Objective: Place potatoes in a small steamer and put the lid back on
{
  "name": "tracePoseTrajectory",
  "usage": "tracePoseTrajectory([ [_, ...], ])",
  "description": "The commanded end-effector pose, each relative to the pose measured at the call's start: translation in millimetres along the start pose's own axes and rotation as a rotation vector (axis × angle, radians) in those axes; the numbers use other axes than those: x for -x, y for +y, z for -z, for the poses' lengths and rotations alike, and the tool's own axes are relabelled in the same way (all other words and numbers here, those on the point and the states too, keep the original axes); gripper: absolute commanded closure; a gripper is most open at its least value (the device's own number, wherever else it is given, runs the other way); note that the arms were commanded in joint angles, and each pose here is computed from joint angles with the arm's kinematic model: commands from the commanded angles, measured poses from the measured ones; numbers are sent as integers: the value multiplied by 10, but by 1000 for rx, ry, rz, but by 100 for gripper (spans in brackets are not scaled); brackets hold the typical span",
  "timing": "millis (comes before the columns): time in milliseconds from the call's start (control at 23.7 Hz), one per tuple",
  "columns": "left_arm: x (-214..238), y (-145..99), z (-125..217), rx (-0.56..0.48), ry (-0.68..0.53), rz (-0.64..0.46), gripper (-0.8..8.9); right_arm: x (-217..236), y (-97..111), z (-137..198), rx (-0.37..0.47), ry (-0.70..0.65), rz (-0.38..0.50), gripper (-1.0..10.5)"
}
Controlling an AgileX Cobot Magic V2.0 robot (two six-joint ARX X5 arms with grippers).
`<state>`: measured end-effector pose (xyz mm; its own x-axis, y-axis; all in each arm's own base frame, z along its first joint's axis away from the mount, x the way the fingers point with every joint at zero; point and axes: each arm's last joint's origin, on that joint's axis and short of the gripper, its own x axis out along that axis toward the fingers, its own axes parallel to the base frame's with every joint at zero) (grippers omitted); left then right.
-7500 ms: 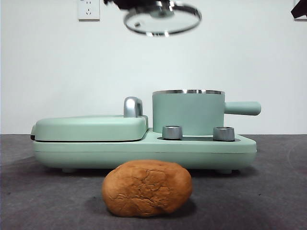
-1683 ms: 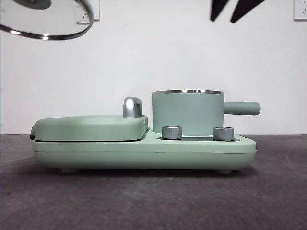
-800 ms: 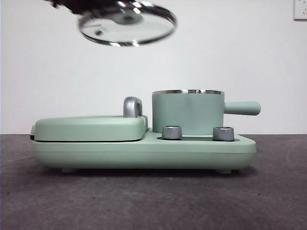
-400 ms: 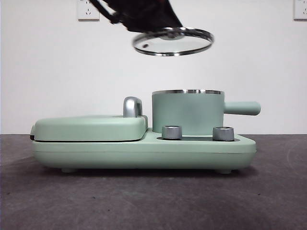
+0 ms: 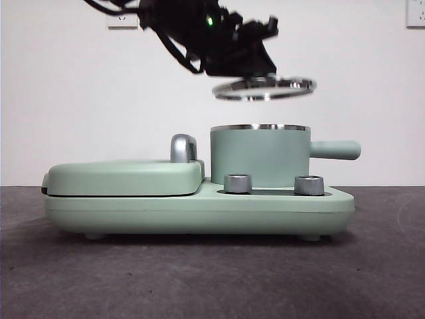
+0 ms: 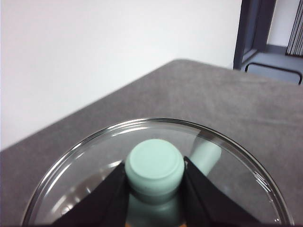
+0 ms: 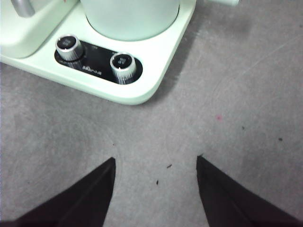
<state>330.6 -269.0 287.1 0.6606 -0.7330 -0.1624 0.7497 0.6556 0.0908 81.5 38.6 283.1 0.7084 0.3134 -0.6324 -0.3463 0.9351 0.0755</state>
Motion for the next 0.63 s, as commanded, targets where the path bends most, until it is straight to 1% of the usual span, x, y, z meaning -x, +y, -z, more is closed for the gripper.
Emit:
tracePoseTrajectory([
  [42, -113, -17, -40, -41, -43, 8, 801, 10, 7, -19, -21, -6, -5, 683],
  [296, -222, 1, 125, -81, -11, 3, 801, 10, 7, -19, -25, -6, -5, 683],
  [633, -200, 225, 152, -69, -27, -52, 801, 10, 6, -16, -25, -3, -4, 683],
])
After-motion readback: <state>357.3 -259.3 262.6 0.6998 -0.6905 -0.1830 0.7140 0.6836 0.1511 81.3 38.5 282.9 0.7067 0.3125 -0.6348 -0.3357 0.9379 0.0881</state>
